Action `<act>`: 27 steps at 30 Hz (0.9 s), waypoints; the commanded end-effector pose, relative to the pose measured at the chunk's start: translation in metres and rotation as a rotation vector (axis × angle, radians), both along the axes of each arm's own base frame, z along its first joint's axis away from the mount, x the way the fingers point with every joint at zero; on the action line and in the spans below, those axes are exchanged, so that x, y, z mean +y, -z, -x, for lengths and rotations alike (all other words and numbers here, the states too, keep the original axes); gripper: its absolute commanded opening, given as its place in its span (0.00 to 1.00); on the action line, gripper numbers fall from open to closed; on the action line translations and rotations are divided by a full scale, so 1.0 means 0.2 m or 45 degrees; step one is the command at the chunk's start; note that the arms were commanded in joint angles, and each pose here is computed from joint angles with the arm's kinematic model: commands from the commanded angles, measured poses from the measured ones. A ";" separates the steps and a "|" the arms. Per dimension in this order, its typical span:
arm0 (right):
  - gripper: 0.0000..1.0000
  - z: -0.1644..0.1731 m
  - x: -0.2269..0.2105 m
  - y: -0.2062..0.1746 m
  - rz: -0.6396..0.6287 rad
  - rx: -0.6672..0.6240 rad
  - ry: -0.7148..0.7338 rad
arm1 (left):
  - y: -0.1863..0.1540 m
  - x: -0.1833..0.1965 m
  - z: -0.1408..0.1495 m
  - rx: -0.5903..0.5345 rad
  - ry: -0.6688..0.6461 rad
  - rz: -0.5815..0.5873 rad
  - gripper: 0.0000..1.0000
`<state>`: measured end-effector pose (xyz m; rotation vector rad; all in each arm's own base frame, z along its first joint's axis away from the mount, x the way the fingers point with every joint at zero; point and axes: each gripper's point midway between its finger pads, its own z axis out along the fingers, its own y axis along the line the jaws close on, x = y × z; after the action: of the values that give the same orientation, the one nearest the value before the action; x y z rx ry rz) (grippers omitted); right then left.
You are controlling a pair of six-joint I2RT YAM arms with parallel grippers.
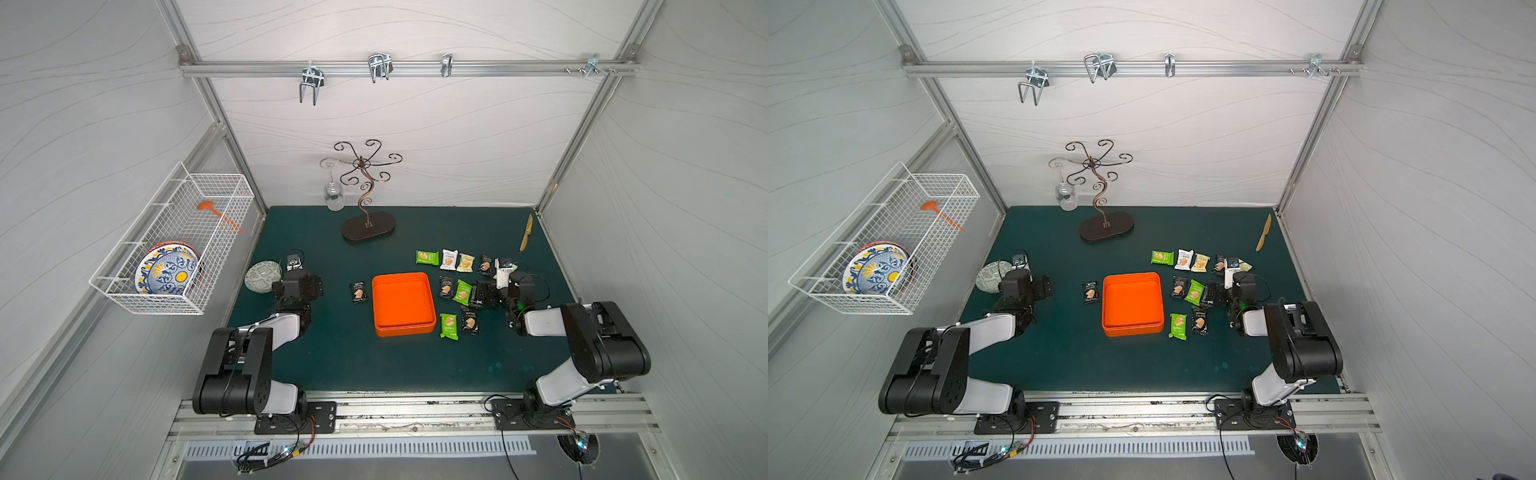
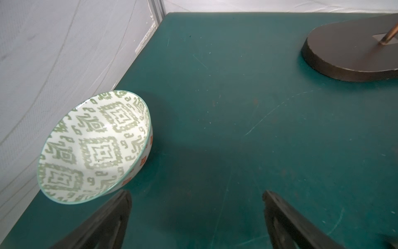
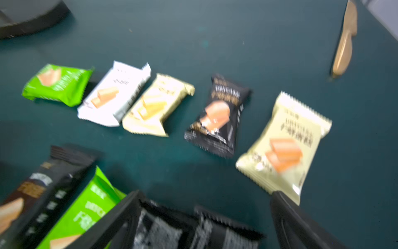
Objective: Take the cookies out of the storage box
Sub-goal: Reset both arms
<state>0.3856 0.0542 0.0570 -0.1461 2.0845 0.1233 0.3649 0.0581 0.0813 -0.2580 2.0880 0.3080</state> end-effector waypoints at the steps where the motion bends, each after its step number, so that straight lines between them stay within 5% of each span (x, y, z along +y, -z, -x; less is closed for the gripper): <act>1: 0.99 -0.08 -0.03 -0.12 -0.016 -0.109 0.000 | -0.18 -0.03 -0.05 -0.208 0.052 0.031 0.99; 4: 0.99 -0.08 -0.04 -0.12 -0.019 -0.104 -0.002 | -0.23 -0.05 -0.05 -0.324 0.039 0.101 0.99; 14: 0.99 -0.08 -0.03 -0.12 -0.019 -0.111 -0.002 | -0.11 -0.11 -0.15 -0.348 0.105 0.058 1.00; 16: 0.99 -0.08 -0.03 -0.12 -0.020 -0.111 -0.003 | -0.05 -0.16 -0.15 -0.240 0.148 0.065 1.00; 27: 0.99 -0.09 -0.03 -0.12 -0.031 -0.098 -0.013 | -0.06 -0.15 -0.16 -0.241 0.138 0.075 1.00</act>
<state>0.3992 0.0468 0.0753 -0.1341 2.0217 0.1406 0.3847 0.0295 0.0706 -0.2044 1.9917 0.1651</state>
